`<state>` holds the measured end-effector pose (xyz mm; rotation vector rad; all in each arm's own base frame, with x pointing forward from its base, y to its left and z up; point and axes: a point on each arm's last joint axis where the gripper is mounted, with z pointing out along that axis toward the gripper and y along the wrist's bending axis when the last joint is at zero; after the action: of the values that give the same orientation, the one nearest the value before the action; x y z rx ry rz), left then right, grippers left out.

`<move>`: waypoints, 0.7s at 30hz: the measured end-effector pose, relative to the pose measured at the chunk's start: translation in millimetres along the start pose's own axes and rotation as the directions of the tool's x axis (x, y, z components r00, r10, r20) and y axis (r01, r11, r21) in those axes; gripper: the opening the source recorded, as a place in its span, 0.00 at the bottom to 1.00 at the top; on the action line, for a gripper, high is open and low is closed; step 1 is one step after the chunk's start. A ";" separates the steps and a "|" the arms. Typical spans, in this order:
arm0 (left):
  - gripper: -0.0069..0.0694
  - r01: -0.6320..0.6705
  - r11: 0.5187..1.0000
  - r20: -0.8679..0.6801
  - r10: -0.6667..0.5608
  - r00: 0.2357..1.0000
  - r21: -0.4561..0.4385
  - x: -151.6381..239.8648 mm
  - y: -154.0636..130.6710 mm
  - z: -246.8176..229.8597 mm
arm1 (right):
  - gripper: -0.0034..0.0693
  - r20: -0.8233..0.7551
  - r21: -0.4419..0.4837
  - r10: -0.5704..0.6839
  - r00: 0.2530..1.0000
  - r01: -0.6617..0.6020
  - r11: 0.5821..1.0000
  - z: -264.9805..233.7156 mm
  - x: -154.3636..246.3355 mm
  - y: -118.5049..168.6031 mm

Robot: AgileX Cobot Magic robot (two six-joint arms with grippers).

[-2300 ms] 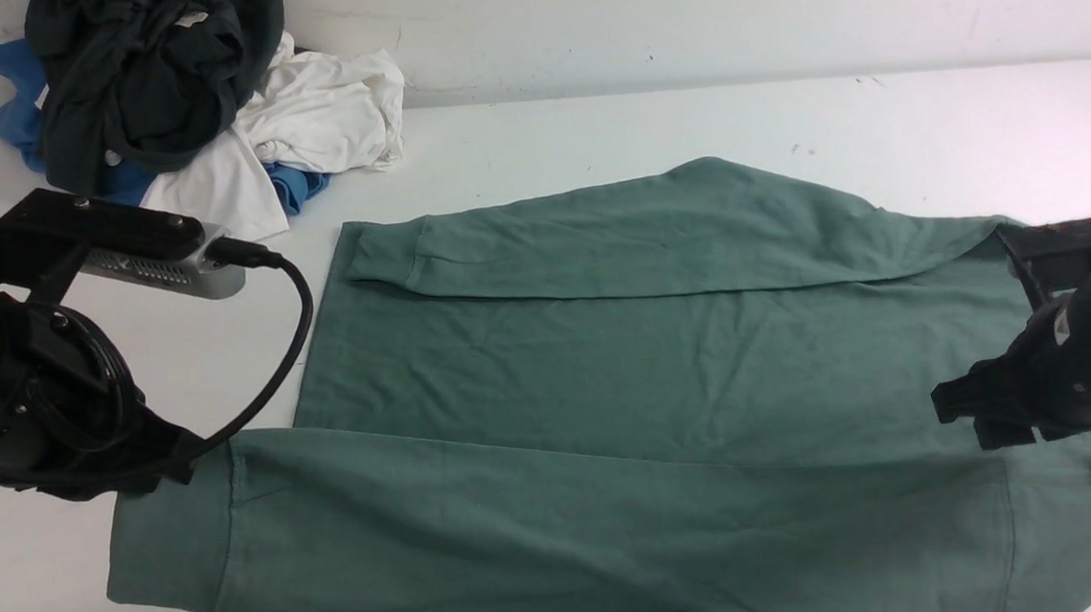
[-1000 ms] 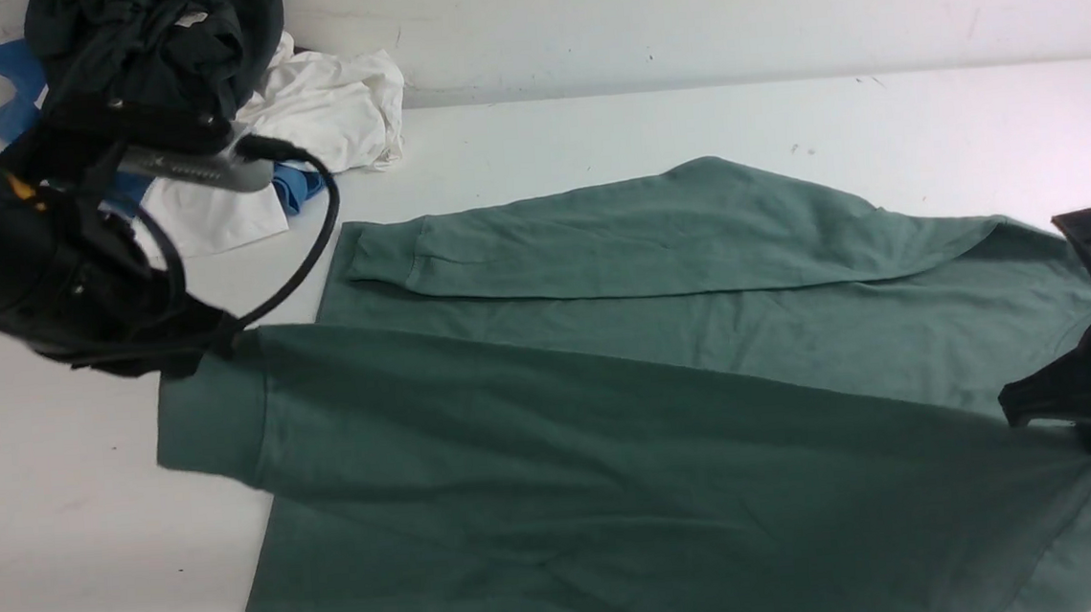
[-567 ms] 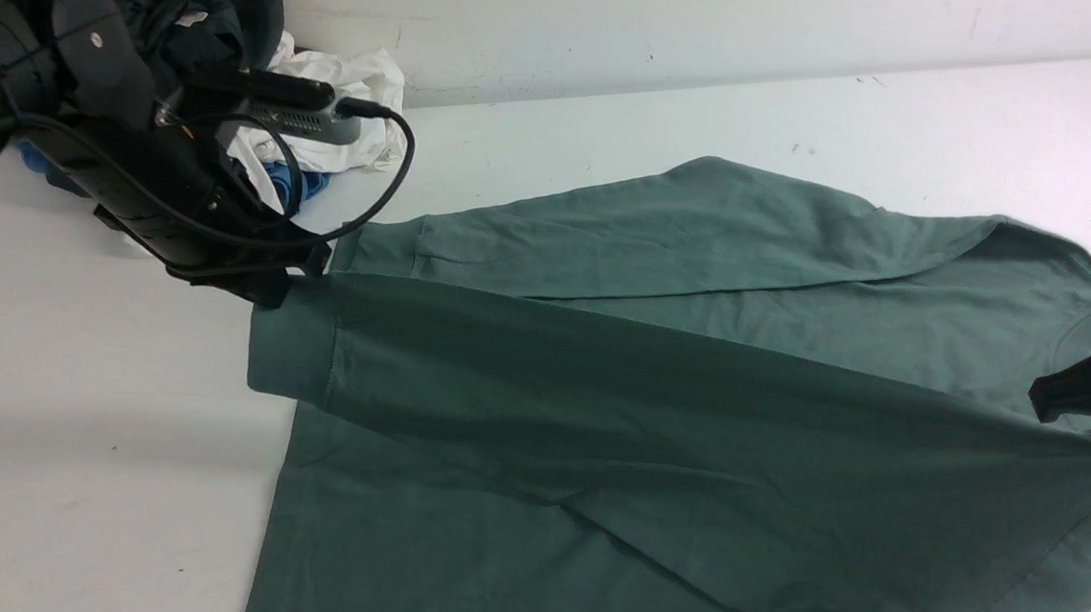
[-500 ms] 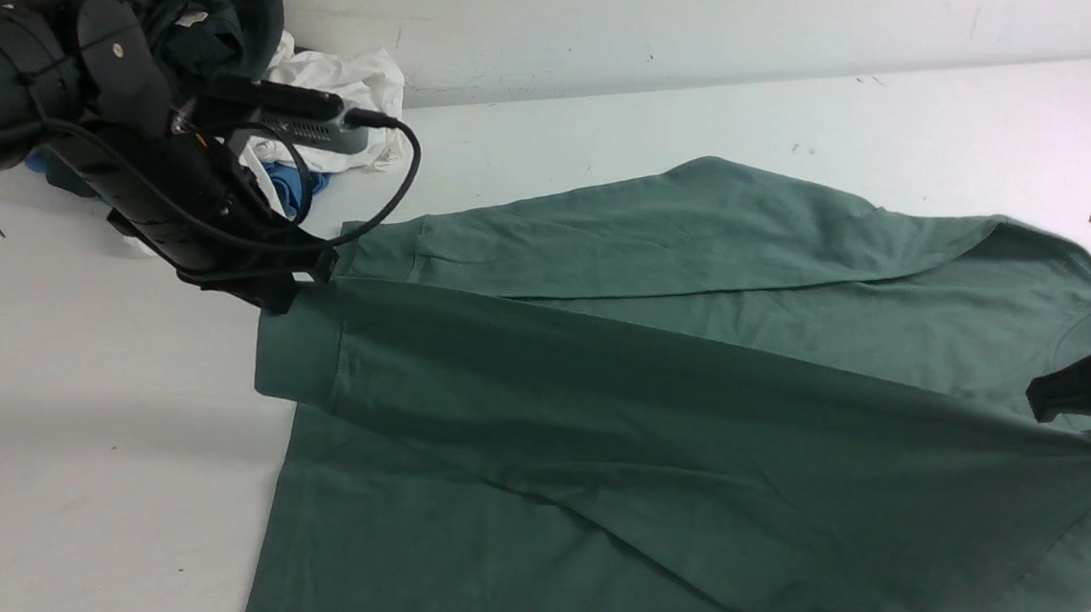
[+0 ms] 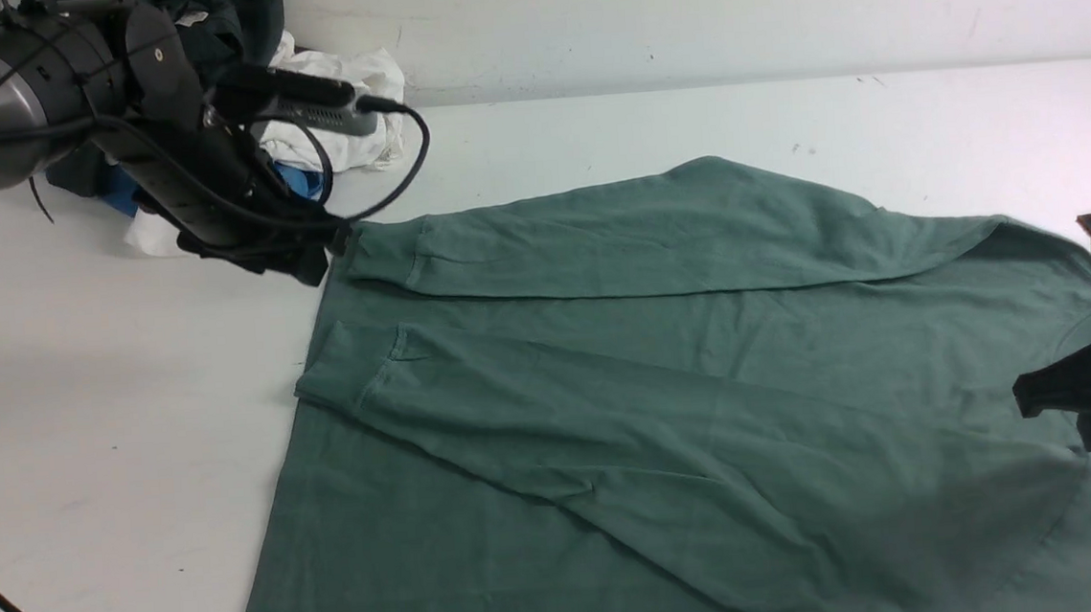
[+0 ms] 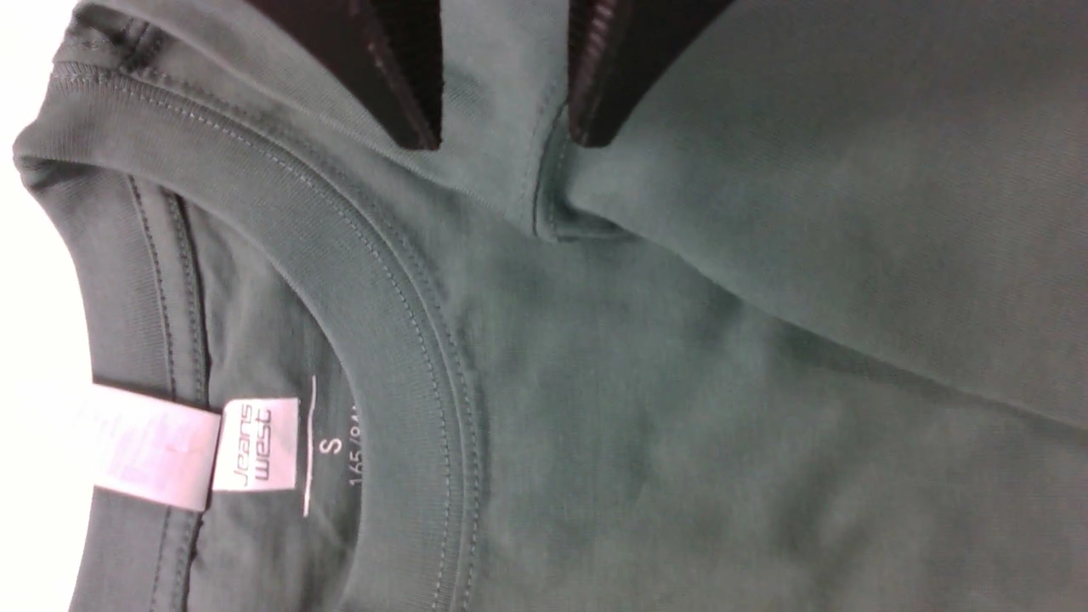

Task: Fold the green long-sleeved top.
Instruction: Use the left arm to drag and place the cuff at the centered position on the left edge of the fabric, then use the left arm to clamp the cuff farthest from it

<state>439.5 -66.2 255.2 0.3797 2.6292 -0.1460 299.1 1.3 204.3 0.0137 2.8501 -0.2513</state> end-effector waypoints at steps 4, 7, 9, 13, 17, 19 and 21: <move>0.70 0.068 0.998 0.051 -0.068 0.996 -0.001 -15.5 -0.1 -17.3 | 0.43 0.065 0.000 0.020 0.998 -0.020 1.000 -21.6 -10.3 -4.1; 0.70 0.079 0.997 0.066 -0.079 0.995 0.001 -20.9 -0.1 -22.9 | 0.45 0.141 -0.019 0.042 0.989 -0.039 0.999 -43.9 -16.7 -6.9; 0.70 0.086 0.996 0.070 -0.086 0.994 0.004 -24.4 0.4 -19.7 | 0.45 0.200 -0.044 0.060 0.978 -0.052 0.998 -62.6 -19.8 -8.7; 0.70 0.100 0.995 0.050 -0.101 0.994 0.014 -29.6 3.7 10.1 | 0.45 0.258 -0.067 0.051 0.965 -0.035 0.997 -81.9 -23.1 -10.2; 0.70 0.123 0.992 0.035 -0.124 0.992 0.036 -34.2 7.0 51.3 | 0.45 0.242 -0.079 0.040 0.969 -0.022 0.997 -83.1 -21.6 -9.0; 0.70 0.134 0.990 0.037 -0.136 0.990 0.047 -37.0 8.5 69.0 | 0.45 0.234 -0.080 0.038 0.971 -0.019 0.997 -82.9 -20.9 -8.8; 0.70 0.144 0.988 0.040 -0.146 0.988 0.058 -40.0 9.9 87.0 | 0.45 0.235 -0.079 0.029 0.972 -0.010 0.997 -82.9 -20.9 -8.8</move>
<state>514.8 -81.0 197.0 0.2006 2.6128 -0.2719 296.1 7.4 290.0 -0.0038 2.6188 -0.1286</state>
